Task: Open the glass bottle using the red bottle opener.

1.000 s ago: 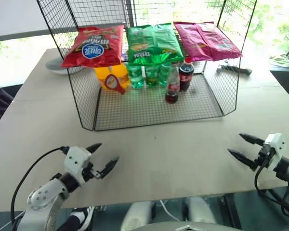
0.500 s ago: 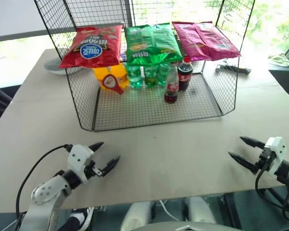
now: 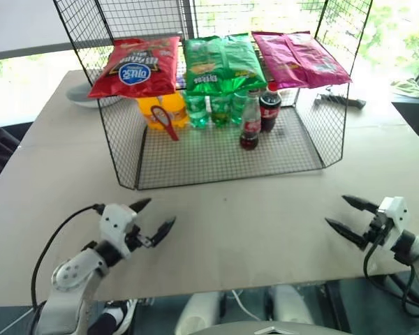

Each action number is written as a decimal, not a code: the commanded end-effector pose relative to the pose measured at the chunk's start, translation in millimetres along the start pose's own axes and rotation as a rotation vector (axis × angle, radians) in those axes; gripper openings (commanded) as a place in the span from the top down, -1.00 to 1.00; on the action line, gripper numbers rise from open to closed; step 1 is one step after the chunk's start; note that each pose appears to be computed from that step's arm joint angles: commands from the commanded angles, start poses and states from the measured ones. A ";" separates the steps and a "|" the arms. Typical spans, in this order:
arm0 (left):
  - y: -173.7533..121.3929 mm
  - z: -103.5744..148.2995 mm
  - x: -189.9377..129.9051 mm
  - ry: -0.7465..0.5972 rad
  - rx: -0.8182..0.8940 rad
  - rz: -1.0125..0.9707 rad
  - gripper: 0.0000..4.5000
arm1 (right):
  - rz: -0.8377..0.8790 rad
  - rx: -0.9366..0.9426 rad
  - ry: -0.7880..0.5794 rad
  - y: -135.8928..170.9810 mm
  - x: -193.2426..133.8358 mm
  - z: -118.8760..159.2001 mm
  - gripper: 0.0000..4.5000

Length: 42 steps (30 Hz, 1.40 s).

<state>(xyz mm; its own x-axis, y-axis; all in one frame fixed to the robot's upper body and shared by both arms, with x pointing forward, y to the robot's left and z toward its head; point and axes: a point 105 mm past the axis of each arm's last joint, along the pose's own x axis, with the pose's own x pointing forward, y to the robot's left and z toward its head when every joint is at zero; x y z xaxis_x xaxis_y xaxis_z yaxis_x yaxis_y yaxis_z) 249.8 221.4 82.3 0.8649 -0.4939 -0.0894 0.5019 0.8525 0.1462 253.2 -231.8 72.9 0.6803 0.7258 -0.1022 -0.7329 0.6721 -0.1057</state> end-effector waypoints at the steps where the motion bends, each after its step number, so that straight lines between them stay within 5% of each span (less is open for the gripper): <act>1: 10.6 31.2 12.3 -0.139 0.008 0.068 -1.00 | 0.068 -0.024 -0.104 20.2 22.2 27.0 -0.98; 16: 46.2 97.3 70.7 -0.424 -0.060 0.278 -1.00 | 0.200 -0.011 -0.442 86.1 87.5 131.2 -0.98; 29: 61.7 121.0 105.0 -0.507 -0.095 0.291 -1.00 | 0.221 0.002 -0.498 101.9 100.9 146.1 -0.98; 39: 58.5 108.1 103.9 -0.471 -0.109 0.251 0.95 | 0.198 -0.007 -0.498 100.9 100.6 146.8 -1.00; 42: 58.6 107.6 101.3 -0.474 -0.128 0.252 1.00 | 0.198 -0.006 -0.499 101.3 101.8 147.4 -1.00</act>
<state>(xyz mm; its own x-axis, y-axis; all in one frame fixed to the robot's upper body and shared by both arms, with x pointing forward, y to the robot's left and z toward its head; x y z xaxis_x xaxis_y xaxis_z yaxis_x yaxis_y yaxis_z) 372.2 199.7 181.2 0.8898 -0.2722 0.3664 0.2990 0.9541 -0.0175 253.1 -70.1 183.9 0.4707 0.8234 0.3168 -0.8473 0.5220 -0.0979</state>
